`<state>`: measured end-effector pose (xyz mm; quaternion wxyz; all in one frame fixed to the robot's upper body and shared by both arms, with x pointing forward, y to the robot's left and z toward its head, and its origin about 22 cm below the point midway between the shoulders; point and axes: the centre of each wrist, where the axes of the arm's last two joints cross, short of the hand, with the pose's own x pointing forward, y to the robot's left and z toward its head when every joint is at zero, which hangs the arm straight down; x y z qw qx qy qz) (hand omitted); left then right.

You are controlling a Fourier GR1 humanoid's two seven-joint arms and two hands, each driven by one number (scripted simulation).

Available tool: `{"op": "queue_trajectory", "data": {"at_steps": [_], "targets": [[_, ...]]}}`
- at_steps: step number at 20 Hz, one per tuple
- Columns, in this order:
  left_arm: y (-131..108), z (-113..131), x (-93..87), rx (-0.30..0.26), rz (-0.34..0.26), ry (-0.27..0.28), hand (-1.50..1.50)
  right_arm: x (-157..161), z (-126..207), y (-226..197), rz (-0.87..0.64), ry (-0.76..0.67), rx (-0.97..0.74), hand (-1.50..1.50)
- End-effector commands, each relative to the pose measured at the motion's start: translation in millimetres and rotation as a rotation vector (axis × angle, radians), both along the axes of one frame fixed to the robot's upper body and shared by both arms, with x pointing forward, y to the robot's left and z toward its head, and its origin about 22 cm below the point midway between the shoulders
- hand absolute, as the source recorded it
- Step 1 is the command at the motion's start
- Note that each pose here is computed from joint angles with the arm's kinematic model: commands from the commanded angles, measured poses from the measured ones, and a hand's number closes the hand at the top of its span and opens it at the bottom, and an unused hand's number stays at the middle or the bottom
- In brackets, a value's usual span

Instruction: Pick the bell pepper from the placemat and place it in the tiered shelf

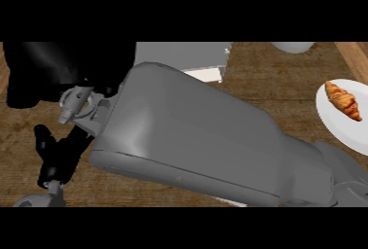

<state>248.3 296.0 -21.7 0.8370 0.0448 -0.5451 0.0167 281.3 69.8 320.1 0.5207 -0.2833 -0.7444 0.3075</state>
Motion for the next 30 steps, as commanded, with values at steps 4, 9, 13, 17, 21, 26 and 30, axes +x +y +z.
{"op": "queue_trajectory", "data": {"at_steps": [4,9,13,17,21,26,30], "targets": [[-8.8,-18.7,5.1,-0.010,-0.003,0.038,0.00,38.2,47.9,-24.6,-0.138,0.040,0.064,1.50],[-2.0,-10.7,8.2,0.005,0.006,0.037,0.00,62.9,65.1,-38.8,-0.170,0.028,0.031,1.50],[-7.3,-10.5,5.6,-0.006,-0.010,0.041,0.00,90.3,68.4,-54.9,-0.152,0.059,0.018,1.50],[-11.9,-10.0,1.8,-0.004,-0.027,0.030,0.00,118.7,47.6,-63.0,-0.140,0.090,-0.018,1.50],[-7.4,-11.1,14.9,-0.007,-0.006,0.035,0.00,120.1,43.0,-51.4,-0.111,0.077,-0.069,1.50],[-19.7,-8.4,17.1,-0.001,-0.036,0.025,0.00,143.6,16.9,-62.6,-0.159,0.057,-0.097,1.50],[-8.9,-4.1,5.5,0.013,-0.039,0.035,0.00,150.3,17.1,-68.3,-0.163,0.053,-0.069,1.50]]}}
